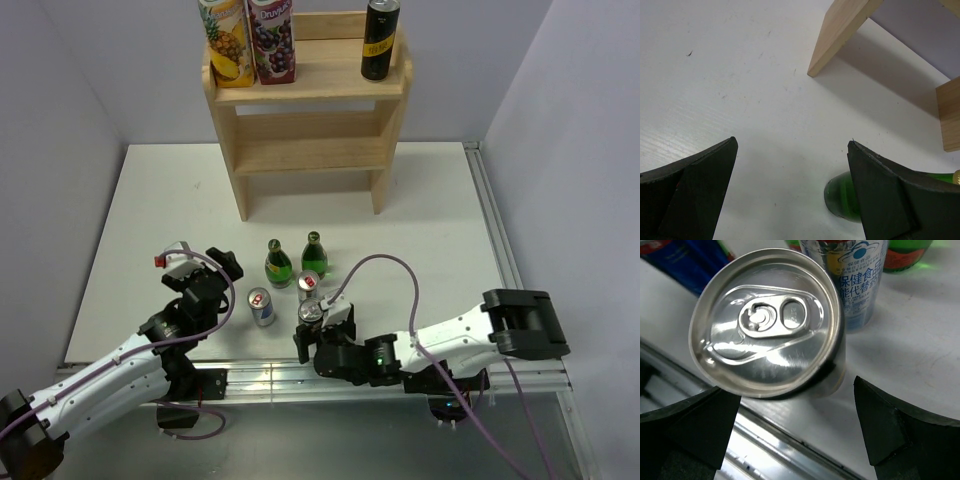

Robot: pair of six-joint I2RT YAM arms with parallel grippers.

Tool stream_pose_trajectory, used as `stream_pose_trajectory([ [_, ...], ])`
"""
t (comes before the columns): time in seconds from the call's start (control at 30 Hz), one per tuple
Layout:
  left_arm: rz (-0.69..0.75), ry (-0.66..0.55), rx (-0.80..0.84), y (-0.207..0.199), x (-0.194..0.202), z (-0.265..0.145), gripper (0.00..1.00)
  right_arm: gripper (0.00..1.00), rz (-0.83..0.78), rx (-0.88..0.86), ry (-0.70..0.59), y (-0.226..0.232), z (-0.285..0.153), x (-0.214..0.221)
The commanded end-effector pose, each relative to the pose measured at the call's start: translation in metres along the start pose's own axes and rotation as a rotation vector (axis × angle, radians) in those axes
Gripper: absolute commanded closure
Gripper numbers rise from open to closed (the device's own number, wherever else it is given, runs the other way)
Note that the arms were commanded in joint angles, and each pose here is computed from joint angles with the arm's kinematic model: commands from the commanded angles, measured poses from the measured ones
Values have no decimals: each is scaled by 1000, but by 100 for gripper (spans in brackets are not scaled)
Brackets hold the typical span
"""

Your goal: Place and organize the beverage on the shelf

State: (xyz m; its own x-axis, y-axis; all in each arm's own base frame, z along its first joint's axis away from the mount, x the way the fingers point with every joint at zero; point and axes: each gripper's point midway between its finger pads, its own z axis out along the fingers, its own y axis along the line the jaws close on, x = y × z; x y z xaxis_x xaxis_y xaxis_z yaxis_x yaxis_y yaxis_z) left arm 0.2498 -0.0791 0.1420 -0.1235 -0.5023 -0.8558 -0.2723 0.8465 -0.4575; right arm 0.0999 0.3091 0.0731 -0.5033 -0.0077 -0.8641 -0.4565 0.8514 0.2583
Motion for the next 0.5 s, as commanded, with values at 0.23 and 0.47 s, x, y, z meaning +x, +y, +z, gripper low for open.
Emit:
stream_pose_trajectory([
  [0.23, -44, -19, 29, -7, -8, -1, 1, 1, 35, 293, -244, -16, 35, -24],
  [0.47, -30, -11, 32, -10, -6, 0, 1, 1, 66, 421, -362, -35, 41, -26],
])
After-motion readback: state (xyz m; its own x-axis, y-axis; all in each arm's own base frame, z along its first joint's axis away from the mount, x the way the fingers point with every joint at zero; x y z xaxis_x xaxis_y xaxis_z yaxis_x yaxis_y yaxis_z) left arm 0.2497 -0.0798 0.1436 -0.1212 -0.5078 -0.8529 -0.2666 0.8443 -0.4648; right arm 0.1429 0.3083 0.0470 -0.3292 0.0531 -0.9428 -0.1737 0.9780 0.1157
